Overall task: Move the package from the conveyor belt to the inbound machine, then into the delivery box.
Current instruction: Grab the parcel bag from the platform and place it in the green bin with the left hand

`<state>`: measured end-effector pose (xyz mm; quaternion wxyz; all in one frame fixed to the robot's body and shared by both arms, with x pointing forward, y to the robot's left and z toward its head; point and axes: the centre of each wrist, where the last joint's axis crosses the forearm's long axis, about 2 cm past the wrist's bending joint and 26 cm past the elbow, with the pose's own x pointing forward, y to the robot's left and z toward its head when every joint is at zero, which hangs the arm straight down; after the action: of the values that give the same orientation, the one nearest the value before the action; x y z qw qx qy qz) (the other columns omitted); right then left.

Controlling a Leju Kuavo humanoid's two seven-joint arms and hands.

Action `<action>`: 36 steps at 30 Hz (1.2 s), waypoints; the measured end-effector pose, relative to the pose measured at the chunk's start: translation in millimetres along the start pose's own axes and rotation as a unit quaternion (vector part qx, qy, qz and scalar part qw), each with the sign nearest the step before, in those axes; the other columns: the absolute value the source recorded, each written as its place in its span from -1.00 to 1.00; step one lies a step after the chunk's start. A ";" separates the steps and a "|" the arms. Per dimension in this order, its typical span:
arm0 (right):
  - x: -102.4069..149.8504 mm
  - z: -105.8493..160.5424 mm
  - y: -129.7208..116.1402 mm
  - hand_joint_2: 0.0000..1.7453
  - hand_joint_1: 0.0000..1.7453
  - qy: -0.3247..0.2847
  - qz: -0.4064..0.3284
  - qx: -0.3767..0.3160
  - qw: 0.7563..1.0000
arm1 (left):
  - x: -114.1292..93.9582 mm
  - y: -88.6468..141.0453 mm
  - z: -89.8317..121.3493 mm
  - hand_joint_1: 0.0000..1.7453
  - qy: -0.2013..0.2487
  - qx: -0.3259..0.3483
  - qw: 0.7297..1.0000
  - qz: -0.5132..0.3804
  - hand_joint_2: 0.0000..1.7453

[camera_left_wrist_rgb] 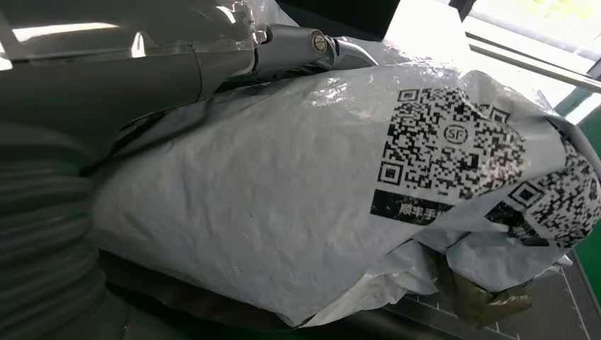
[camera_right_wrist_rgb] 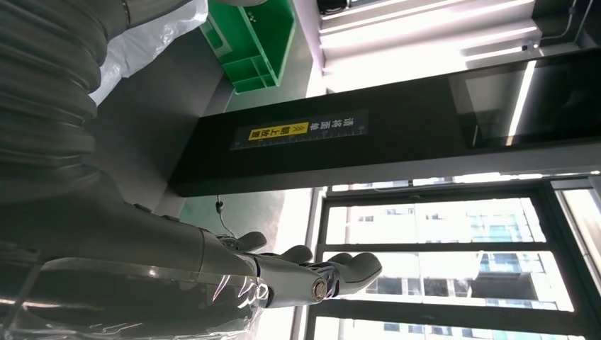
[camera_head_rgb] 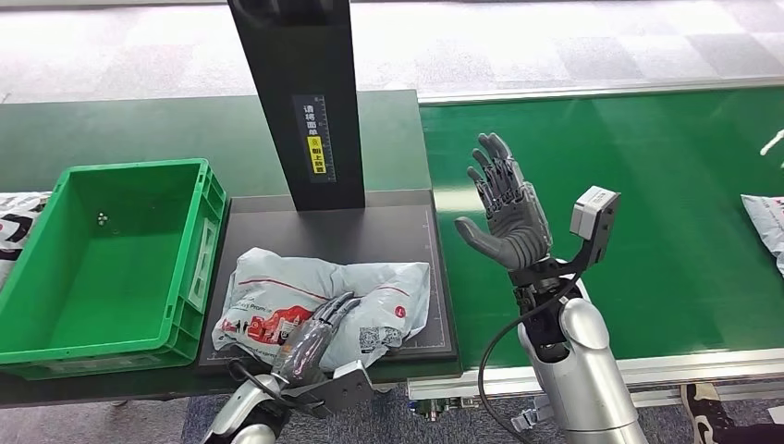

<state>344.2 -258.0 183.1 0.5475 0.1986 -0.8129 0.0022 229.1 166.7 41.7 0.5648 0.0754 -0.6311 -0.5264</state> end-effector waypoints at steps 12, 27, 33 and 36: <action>-0.3 -2.8 -1.8 1.00 -1.00 0.000 0.001 -0.003 1.000 | -4.0 7.2 -8.8 1.00 -0.030 0.018 0.999 0.009 1.00; -6.4 -0.1 -4.2 1.00 -1.00 0.008 0.004 -0.017 1.000 | 18.3 55.4 16.4 1.00 -0.130 0.205 0.968 0.068 1.00; -8.0 0.5 -4.4 1.00 -1.00 0.010 0.003 -0.021 1.000 | 35.2 90.8 38.7 1.00 -0.192 0.342 0.916 0.083 1.00; -8.2 0.4 -3.9 1.00 -1.00 0.010 0.004 -0.023 1.000 | 39.5 110.1 49.2 1.00 -0.209 0.404 0.887 0.077 1.00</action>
<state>347.7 -259.1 174.7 0.5602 0.1830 -0.8078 -0.0123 231.3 215.8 158.7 0.3790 0.1362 -0.8966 -0.1843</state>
